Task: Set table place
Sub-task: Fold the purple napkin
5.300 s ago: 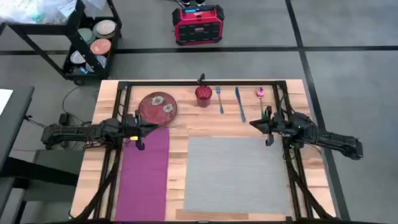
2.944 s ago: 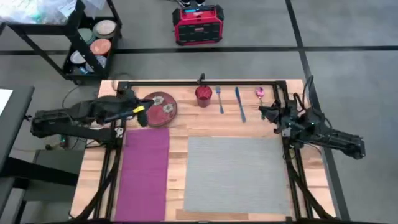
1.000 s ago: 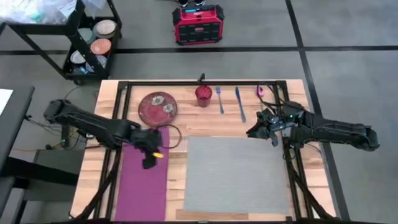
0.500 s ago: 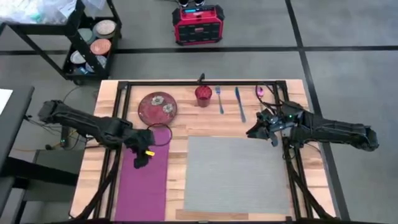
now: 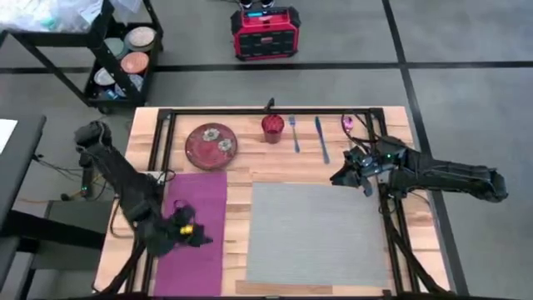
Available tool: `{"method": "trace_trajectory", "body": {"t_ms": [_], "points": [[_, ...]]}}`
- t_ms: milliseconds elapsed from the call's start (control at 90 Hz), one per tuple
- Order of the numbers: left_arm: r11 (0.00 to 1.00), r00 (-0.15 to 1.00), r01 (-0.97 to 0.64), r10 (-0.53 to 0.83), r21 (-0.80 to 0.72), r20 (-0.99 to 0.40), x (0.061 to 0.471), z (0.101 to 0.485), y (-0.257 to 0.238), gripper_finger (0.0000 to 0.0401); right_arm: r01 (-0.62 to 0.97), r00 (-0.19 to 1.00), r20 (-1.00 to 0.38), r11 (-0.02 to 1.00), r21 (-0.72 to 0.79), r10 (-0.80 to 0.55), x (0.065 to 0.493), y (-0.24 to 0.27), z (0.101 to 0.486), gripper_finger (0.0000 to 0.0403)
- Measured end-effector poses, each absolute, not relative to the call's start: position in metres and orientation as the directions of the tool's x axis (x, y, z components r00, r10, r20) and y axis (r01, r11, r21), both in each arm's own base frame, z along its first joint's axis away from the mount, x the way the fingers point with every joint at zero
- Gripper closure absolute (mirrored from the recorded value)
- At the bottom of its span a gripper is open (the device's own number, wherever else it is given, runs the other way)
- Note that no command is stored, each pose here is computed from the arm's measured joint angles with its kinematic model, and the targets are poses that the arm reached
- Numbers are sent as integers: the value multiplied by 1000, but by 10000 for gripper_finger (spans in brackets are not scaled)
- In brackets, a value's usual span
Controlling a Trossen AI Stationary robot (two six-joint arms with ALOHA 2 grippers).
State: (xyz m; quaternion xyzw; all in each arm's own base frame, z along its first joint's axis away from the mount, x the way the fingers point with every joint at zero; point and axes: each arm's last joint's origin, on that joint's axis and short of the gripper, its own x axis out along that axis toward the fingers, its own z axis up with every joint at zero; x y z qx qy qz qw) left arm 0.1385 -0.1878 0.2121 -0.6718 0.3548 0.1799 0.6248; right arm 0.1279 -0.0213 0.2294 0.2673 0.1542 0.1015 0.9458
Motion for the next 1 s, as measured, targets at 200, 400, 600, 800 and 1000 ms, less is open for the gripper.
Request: {"method": "trace_trajectory", "body": {"t_ms": [200,400,600,800,1000], "points": [[38,577,-767,-397,-641,-714,155,212,-225,399,-110,916,-278,846,522,291,127,-20,225,323],[41,597,-759,-357,-650,-719,186,225,-250,399,-114,898,-306,839,532,316,126,-16,222,323],[420,464,-723,-291,-548,-836,204,243,-264,401,-146,857,-321,786,600,404,134,-5,219,323],[480,290,-796,-234,-370,-928,208,227,-273,401,-184,802,-362,773,608,476,141,7,213,323],[424,385,-777,-264,-465,-884,229,203,-289,397,-143,784,-399,765,628,475,147,10,207,323]]}}
